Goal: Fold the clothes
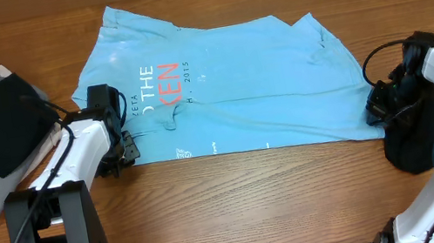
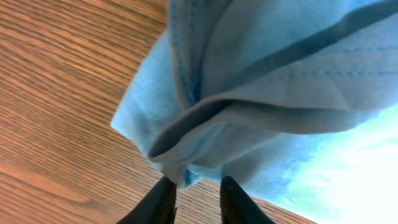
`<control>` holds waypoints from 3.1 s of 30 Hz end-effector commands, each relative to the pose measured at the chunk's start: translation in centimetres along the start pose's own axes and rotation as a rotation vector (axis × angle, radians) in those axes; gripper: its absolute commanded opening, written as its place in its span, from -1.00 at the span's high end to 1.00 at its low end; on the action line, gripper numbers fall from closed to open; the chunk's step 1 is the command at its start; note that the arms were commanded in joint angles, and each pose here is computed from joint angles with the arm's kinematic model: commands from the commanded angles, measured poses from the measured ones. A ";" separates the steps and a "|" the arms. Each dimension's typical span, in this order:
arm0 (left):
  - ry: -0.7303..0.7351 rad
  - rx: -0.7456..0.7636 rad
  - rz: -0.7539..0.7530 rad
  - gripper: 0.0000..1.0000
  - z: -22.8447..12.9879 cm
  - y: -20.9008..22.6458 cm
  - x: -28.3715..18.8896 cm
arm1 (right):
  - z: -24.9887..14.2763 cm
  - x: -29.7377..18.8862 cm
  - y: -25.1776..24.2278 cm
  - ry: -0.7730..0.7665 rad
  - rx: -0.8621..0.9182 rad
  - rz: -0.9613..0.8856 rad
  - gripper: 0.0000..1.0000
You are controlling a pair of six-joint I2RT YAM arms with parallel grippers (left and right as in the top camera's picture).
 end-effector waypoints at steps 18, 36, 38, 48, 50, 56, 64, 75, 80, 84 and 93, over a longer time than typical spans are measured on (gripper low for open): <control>-0.137 -0.047 0.452 0.92 2.1 7.6 -1.9 | 1.2 1.7 -2.7 -0.031 0.030 -0.114 0.86; -0.198 -0.058 0.610 0.34 3.3 10.1 -3.3 | 1.2 1.7 -2.7 -0.032 0.030 -0.114 0.85; -0.196 -0.058 0.606 0.35 3.2 10.0 -3.3 | 1.2 1.7 -2.7 -0.032 0.030 -0.114 0.85; -0.260 0.170 -0.207 0.71 4.9 -3.3 -4.5 | 1.3 1.8 -1.0 -0.022 -0.031 -0.013 0.85; -0.247 0.169 -0.192 0.77 4.8 -3.3 -3.9 | 1.3 1.8 -0.9 -0.017 -0.034 -0.008 0.85; -0.130 0.168 -0.095 0.78 3.2 -2.4 -0.2 | 1.1 1.8 -1.0 -0.011 -0.032 -0.011 0.85; 0.038 0.155 0.021 0.71 -0.6 -0.1 3.3 | 0.4 1.7 -3.0 0.006 0.017 -0.123 0.86; 0.193 0.130 0.042 0.88 -4.9 1.1 4.2 | 0.6 0.1 -5.0 -0.046 0.128 -0.210 0.87; 0.142 0.131 0.005 0.89 -4.5 0.7 2.3 | 1.0 -3.8 -3.3 -0.177 0.099 -0.124 0.87; -0.088 0.085 -0.066 0.32 -1.9 0.7 -2.9 | 0.8 -7.4 -0.8 -0.269 0.028 0.031 0.84; -0.433 0.173 -0.315 -0.57 5.1 -2.2 -12.1 | -1.5 -11.9 6.9 -0.316 -0.374 0.435 0.11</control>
Point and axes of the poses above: each gripper's point midway between its finger pads, its own x axis out along the fingers, its own y axis along the line the jaws close on, z = x × y, the point moved 2 cm from there along -x, back along the fingers, and after that the axes turned 9 degrees about x, right-handed, at the moved point
